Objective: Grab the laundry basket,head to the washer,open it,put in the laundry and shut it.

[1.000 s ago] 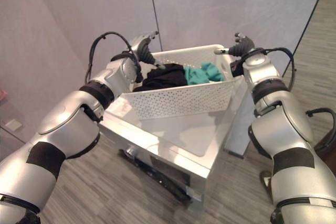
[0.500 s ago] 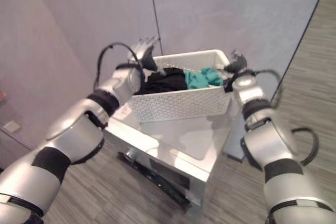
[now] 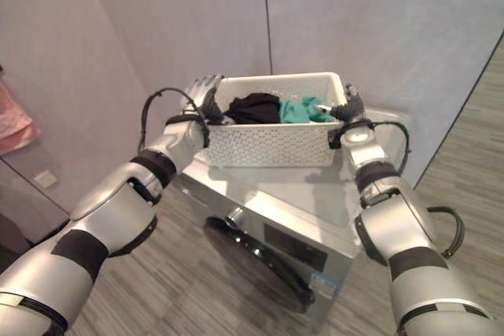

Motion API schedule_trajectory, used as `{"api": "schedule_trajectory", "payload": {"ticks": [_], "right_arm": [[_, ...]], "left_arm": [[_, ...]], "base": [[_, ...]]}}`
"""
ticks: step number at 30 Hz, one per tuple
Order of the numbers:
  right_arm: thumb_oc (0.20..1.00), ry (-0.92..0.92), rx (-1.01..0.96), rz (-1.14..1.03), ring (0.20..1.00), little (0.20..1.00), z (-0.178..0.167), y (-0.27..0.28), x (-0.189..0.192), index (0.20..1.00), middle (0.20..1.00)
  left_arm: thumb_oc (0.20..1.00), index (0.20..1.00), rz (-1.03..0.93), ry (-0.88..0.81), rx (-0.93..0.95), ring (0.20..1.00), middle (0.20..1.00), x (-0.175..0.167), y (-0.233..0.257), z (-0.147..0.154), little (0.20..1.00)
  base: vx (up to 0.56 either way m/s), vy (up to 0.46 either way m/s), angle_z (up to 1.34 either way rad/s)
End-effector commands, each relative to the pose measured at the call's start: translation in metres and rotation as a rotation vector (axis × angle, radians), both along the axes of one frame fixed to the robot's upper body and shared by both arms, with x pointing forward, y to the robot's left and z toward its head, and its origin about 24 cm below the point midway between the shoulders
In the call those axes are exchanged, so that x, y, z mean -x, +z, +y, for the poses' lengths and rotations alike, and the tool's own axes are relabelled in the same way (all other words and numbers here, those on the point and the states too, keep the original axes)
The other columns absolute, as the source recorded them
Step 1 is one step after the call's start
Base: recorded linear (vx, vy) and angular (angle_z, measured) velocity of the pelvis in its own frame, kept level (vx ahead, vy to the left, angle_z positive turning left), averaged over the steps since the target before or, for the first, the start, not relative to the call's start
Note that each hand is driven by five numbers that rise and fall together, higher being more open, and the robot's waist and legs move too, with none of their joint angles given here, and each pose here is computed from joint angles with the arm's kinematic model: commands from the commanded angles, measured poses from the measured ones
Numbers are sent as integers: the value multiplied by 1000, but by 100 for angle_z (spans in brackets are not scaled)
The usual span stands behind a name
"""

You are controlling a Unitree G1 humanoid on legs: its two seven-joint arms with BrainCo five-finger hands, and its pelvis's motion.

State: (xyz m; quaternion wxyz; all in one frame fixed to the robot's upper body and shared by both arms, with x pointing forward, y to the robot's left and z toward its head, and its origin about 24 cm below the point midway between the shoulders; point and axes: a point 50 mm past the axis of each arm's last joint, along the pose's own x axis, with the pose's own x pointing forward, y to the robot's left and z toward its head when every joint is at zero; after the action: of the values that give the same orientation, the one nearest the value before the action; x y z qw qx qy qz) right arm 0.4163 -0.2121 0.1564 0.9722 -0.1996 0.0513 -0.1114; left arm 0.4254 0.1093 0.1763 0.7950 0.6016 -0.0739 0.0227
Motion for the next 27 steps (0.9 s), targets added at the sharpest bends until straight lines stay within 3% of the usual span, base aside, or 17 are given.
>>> {"api": "schedule_trajectory", "payload": {"ticks": [1, 6, 7, 10, 14, 15, 21, 22, 27], "right_arm": [[1000, -33, 117, 159, 1000, 1000, 0, -14, 1, 1000, 1000], [1000, -105, 236, 155, 1000, 1000, -31, 20, 0, 1000, 1000], [1000, -174, 299, 151, 1000, 1000, -56, 40, 5, 1000, 1000], [1000, -253, 277, 94, 1000, 1000, -82, 64, 12, 1000, 1000], [1000, -349, 251, 20, 1000, 1000, -123, 92, 30, 1000, 1000], [1000, -349, 251, 20, 1000, 1000, -123, 92, 30, 1000, 1000], [1000, -459, 241, 23, 1000, 1000, -181, 79, 68, 1000, 1000], [1000, -459, 241, 24, 1000, 1000, -181, 79, 68, 1000, 1000], [1000, -603, 129, 113, 1000, 1000, -234, 20, 124, 1000, 1000]], "left_arm": [[1000, 1000, -129, 139, 36, 1000, 1000, -8, 64, 32, 1000], [1000, 1000, -126, 192, 26, 1000, 1000, -8, 70, 54, 1000], [1000, 1000, -125, 210, 20, 1000, 1000, -7, 73, 63, 1000], [1000, 1000, -145, 236, 33, 1000, 1000, -6, 82, 75, 1000], [1000, 1000, -212, 336, 92, 1000, 1000, 4, 109, 123, 1000], [1000, 1000, -212, 336, 93, 1000, 1000, 4, 109, 123, 1000], [1000, 1000, -250, 585, 150, 1000, 1000, 47, 110, 232, 1000], [1000, 1000, -249, 585, 150, 1000, 1000, 47, 110, 232, 1000], [1000, 1000, -172, 833, 162, 1000, 1000, 110, 70, 319, 1000]], "base": [[31, 6, -2], [25, 2, -1], [55, 0, 4], [50, -10, 3], [44, -19, -6], [20, -15, -7], [20, -5, -13], [0, 0, 0], [5, 1, 1]]}}
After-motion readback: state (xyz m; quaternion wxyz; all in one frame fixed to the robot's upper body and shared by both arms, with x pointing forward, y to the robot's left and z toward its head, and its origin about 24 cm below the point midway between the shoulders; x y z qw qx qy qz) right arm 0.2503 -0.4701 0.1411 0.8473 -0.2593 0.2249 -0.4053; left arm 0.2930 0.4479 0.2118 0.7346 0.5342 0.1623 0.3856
